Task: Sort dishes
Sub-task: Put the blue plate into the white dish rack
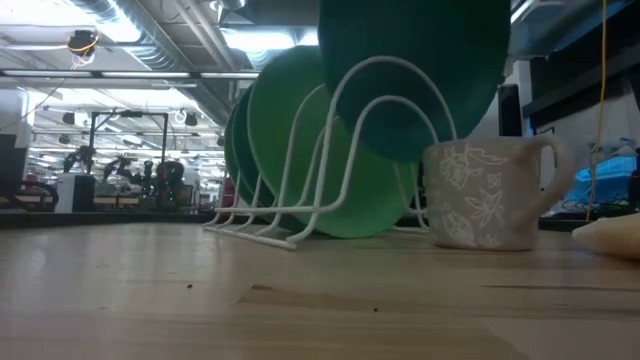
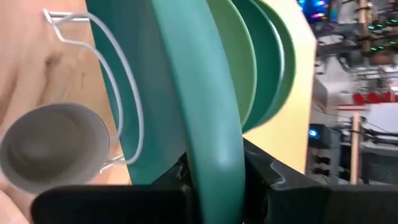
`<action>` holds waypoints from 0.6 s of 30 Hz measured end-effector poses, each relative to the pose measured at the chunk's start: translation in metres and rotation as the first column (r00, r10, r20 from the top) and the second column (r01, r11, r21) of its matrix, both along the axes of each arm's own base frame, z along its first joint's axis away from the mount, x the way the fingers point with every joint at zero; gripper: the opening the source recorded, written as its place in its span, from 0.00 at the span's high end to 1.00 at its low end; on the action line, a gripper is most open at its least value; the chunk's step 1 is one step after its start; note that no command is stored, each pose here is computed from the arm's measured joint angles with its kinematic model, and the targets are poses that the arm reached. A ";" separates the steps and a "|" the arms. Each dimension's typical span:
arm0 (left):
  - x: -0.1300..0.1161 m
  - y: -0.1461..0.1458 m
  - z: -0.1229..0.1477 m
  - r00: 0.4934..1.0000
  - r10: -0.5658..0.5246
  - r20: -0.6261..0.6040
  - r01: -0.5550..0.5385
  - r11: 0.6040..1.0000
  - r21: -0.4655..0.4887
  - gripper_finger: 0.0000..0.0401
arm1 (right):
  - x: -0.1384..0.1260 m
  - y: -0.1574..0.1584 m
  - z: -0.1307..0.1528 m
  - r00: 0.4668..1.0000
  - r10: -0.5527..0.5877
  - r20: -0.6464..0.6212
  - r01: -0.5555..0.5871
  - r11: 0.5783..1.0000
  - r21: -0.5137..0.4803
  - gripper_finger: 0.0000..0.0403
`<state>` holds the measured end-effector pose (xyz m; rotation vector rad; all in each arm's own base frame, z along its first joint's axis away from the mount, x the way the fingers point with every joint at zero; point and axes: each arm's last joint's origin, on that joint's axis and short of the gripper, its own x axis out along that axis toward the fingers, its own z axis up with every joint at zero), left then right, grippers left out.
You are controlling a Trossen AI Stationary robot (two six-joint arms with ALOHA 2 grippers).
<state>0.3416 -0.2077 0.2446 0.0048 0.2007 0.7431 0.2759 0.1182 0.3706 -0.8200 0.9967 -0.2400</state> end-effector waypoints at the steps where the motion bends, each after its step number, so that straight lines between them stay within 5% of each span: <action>1: -0.001 -0.001 -0.001 1.000 -0.003 -0.005 0.003 1.000 -0.001 0.87 | 0.002 -0.002 0.000 1.000 0.007 -0.002 -0.007 1.000 0.010 0.86; 18: -0.021 -0.025 -0.004 0.995 -0.084 -0.054 0.085 0.996 0.030 0.86 | 0.033 -0.044 -0.001 0.998 0.049 -0.025 -0.042 0.975 0.219 0.86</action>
